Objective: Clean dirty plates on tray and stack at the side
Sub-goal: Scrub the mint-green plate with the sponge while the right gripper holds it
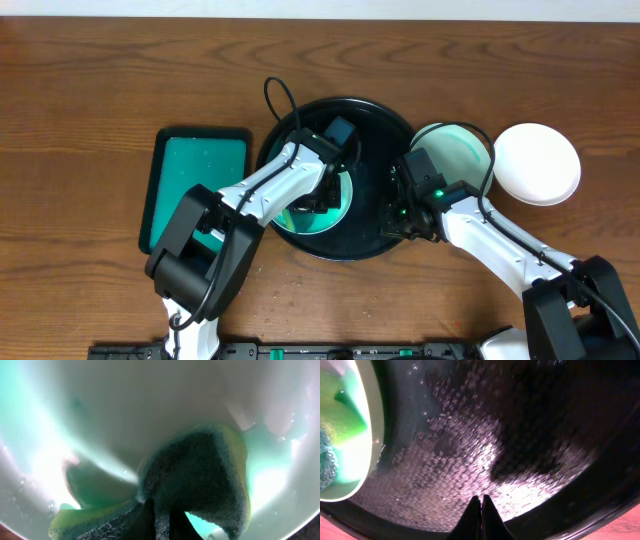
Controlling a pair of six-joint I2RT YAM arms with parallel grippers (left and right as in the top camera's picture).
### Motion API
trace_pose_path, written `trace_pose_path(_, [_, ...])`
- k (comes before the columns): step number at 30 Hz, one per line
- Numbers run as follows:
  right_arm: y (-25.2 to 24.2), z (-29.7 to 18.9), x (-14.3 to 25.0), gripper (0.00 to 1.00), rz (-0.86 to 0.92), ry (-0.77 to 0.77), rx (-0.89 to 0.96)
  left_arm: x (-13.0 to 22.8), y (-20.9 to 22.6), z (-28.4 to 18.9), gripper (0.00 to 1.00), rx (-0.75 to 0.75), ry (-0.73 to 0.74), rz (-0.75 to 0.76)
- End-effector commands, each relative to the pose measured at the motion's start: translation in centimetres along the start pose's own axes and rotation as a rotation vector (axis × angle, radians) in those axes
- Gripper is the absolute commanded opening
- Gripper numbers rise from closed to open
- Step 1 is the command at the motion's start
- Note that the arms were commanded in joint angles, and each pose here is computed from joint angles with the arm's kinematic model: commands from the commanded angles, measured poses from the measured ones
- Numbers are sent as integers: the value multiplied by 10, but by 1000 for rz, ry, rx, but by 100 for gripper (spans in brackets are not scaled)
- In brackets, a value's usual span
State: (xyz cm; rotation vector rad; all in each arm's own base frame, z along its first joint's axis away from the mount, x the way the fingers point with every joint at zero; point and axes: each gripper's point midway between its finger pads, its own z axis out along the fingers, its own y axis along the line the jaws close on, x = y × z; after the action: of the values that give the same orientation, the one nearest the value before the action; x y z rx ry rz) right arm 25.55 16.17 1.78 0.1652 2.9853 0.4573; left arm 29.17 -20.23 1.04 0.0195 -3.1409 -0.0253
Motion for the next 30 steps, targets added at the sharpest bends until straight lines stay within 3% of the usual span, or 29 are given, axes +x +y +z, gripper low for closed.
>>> trace_pose_path(1, [0,-3,-4,1,-8,-22,3,-7,52,27,7,-233,-27,-67])
trace_pose_path(17, [6,-4,-12,3,-15,-53,-18,28,-3,30,7,-31,107,-13])
trace_pose_path(21, [10,-4,-18,14,-10,-77,-34,42,-20,30,7,-7,123,34])
trace_pose_path(26, [15,-5,-24,43,2,-103,-57,49,-37,30,7,15,110,74])
trace_pose_path(30, [22,-6,-28,44,9,-116,-93,43,-48,30,7,76,101,48])
